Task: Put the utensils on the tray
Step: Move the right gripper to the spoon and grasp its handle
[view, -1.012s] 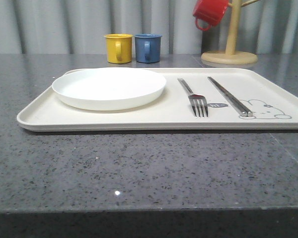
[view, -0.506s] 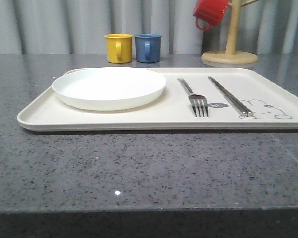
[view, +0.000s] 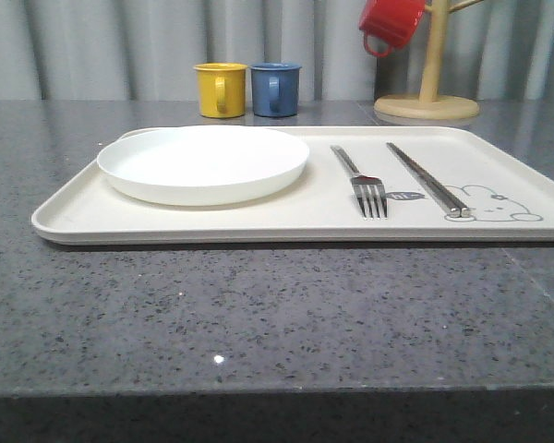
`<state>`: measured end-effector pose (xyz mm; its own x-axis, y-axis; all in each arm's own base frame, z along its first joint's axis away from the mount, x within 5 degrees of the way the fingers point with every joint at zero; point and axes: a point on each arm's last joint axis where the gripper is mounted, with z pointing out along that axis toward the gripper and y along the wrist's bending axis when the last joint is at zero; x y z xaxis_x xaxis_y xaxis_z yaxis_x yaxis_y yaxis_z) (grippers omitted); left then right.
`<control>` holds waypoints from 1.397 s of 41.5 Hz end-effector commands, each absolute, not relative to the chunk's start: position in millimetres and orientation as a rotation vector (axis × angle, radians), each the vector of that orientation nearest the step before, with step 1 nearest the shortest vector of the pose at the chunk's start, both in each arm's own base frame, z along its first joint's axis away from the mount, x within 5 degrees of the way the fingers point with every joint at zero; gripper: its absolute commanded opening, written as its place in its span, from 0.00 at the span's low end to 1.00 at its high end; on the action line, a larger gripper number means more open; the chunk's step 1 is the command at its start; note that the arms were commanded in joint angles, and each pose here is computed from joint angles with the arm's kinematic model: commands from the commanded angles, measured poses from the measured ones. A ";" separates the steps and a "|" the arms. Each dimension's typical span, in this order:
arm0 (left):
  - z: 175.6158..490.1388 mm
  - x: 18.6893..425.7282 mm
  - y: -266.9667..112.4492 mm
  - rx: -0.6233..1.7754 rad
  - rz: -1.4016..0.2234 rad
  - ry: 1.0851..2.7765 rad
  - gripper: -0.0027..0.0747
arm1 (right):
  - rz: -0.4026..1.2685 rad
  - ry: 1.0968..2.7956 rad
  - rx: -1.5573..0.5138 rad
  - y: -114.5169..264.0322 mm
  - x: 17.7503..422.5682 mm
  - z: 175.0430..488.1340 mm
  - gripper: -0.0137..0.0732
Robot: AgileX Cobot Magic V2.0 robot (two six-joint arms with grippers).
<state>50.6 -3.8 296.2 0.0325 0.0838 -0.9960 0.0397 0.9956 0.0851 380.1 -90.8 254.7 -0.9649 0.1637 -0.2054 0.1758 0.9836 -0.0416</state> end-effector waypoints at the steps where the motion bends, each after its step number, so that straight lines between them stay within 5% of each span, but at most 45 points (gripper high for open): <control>1: 311.0 49.3 -3.1 0.077 0.025 1.443 0.01 | -0.123 2.838 0.239 -94.8 377.6 280.8 0.31; 9: 311.0 49.3 -3.1 0.077 0.025 1.443 0.01 | -0.122 2.844 0.240 -94.7 377.1 280.6 0.08; 34: 311.2 49.2 -3.1 0.076 0.026 1.442 0.01 | 0.016 2.839 0.248 -64.7 347.2 325.9 0.08; 58: 311.2 49.2 -3.1 0.076 0.026 1.441 0.01 | 0.241 2.854 -0.058 72.5 356.0 316.0 0.08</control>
